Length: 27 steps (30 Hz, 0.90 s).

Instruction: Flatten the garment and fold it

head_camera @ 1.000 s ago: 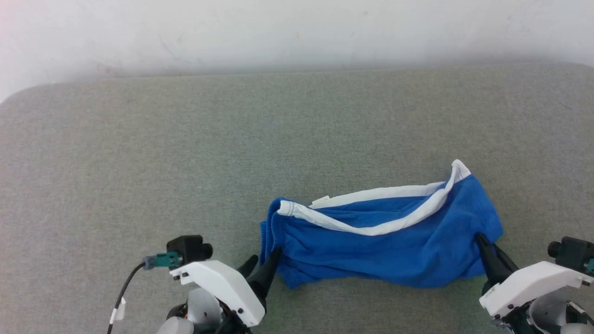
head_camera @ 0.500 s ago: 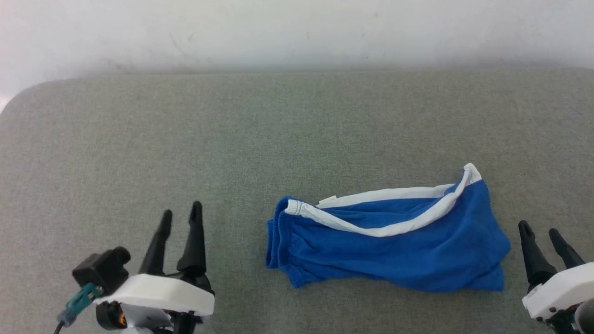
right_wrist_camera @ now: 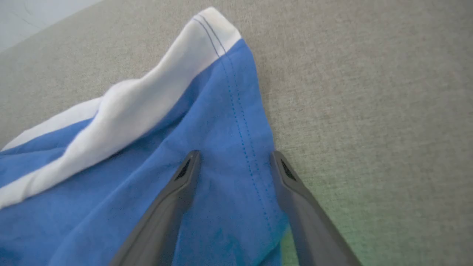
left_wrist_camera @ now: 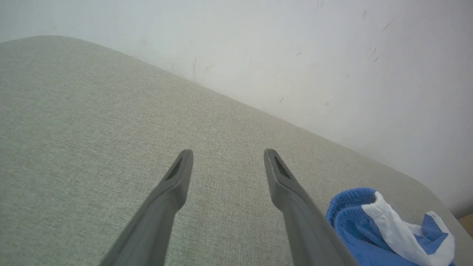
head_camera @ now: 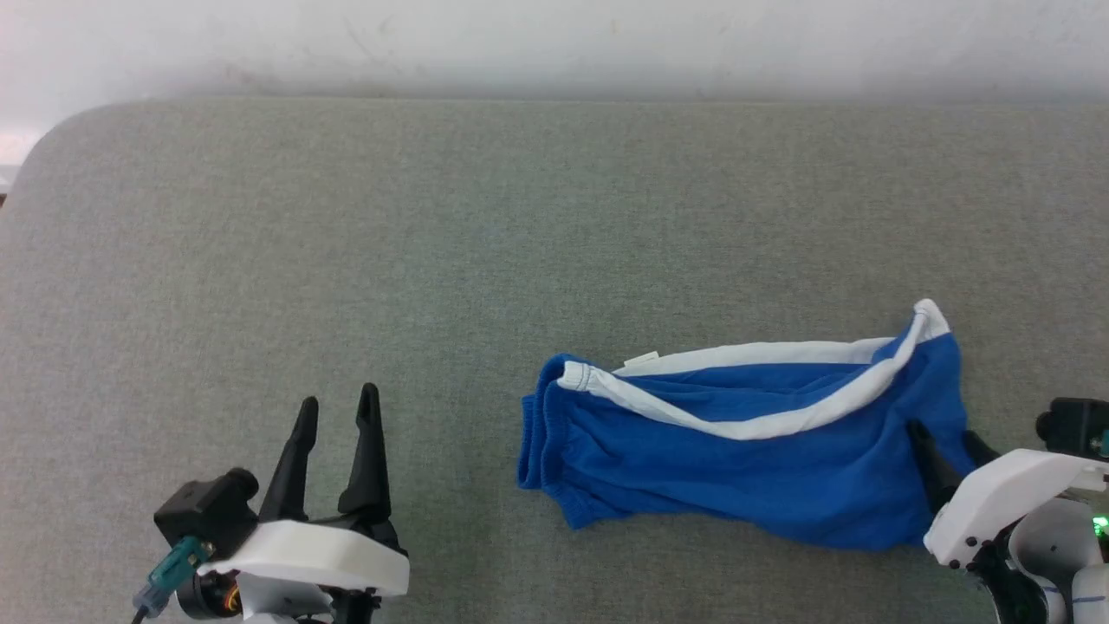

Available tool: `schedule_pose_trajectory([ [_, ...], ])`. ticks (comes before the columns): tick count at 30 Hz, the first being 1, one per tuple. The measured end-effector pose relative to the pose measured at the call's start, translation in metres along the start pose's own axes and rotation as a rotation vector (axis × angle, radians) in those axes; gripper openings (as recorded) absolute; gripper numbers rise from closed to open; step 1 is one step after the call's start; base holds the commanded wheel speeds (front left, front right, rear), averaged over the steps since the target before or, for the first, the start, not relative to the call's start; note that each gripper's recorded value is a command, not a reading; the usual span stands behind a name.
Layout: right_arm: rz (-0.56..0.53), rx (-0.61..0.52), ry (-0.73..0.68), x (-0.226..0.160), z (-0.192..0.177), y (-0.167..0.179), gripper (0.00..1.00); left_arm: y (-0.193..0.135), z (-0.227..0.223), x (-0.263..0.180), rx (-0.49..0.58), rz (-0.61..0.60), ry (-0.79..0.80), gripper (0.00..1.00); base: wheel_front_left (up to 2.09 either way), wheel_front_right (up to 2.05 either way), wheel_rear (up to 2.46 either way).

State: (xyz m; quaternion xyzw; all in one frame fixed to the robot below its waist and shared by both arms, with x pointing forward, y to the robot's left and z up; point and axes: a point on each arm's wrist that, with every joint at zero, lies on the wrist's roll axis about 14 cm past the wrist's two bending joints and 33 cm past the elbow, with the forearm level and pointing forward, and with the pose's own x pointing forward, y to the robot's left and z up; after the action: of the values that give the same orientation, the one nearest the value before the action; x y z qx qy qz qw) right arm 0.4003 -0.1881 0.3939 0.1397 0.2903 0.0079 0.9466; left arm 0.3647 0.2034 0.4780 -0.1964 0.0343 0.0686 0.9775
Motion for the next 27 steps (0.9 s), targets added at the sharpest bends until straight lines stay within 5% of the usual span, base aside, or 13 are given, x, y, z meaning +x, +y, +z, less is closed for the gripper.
schedule_pose_trajectory([
  [9, 0.057, 0.012, 0.220, 0.014, -0.032, 0.012, 1.00, 0.007, -0.003, 0.002, -0.011, 0.025, 0.016, 1.00, 0.00, 0.00, 0.00],
  [10, 0.069, 0.023, 0.238, 0.014, -0.034, 0.015, 0.49, 0.008, -0.004, 0.002, -0.016, 0.028, 0.018, 1.00, 0.00, 0.00, 0.00],
  [11, 0.074, 0.025, 0.249, 0.014, -0.034, 0.016, 0.15, 0.008, -0.004, 0.002, -0.019, 0.031, 0.020, 1.00, 0.00, 0.00, 0.00],
  [12, 0.077, 0.023, 0.256, 0.014, -0.034, 0.017, 0.00, 0.009, -0.005, 0.002, -0.020, 0.032, 0.022, 1.00, 0.00, 0.00, 0.00],
  [21, 0.053, 0.075, 0.180, 0.010, -0.025, 0.013, 0.00, 0.008, -0.002, 0.001, -0.047, 0.029, 0.015, 1.00, 0.00, 0.00, 0.00],
  [27, -0.072, 0.071, 0.095, -0.001, -0.005, -0.025, 0.00, 0.003, 0.002, -0.002, -0.054, 0.012, 0.001, 1.00, 0.00, 0.00, 0.00],
])
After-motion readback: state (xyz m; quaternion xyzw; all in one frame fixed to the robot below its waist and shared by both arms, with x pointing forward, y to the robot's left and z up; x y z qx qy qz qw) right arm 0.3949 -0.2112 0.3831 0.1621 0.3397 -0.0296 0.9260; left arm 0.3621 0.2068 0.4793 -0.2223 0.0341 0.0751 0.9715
